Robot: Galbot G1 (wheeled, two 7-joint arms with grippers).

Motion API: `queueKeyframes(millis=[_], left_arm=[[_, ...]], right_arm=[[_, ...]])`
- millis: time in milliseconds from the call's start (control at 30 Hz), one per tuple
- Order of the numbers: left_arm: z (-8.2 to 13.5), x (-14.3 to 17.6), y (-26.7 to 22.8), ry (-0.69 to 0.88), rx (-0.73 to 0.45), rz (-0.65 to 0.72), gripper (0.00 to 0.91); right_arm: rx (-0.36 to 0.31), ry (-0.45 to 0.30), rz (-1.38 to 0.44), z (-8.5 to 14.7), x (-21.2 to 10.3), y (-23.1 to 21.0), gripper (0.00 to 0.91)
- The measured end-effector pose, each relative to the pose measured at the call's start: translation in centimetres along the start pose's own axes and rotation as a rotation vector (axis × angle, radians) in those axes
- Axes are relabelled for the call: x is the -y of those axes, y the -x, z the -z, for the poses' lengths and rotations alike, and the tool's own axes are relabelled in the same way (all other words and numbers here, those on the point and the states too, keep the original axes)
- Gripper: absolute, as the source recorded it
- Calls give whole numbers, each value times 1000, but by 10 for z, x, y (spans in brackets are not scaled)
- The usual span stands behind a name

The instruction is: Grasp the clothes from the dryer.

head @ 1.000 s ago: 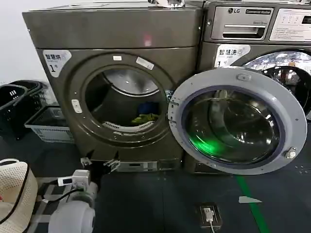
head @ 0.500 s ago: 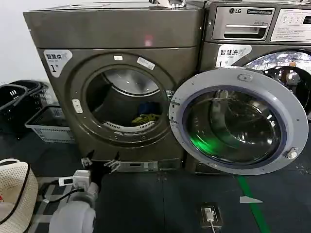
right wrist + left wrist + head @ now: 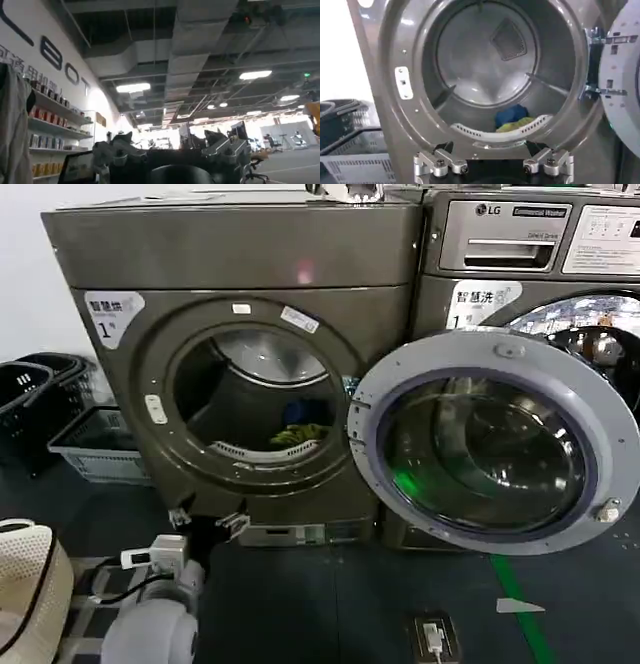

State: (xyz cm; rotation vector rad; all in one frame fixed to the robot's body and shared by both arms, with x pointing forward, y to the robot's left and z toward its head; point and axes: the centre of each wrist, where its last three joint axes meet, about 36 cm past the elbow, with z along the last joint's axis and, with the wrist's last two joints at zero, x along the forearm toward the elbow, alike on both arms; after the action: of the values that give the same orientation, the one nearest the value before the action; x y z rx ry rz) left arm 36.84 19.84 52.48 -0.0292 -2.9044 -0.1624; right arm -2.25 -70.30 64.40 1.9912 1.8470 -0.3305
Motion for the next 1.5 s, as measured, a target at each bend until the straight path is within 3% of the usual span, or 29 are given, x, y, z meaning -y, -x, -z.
queueKeyframes(millis=[1500], left_arm=[[-3, 0, 3, -8, -10, -3, 907]], right_arm=[[12, 5, 2, 4, 3, -2, 907]])
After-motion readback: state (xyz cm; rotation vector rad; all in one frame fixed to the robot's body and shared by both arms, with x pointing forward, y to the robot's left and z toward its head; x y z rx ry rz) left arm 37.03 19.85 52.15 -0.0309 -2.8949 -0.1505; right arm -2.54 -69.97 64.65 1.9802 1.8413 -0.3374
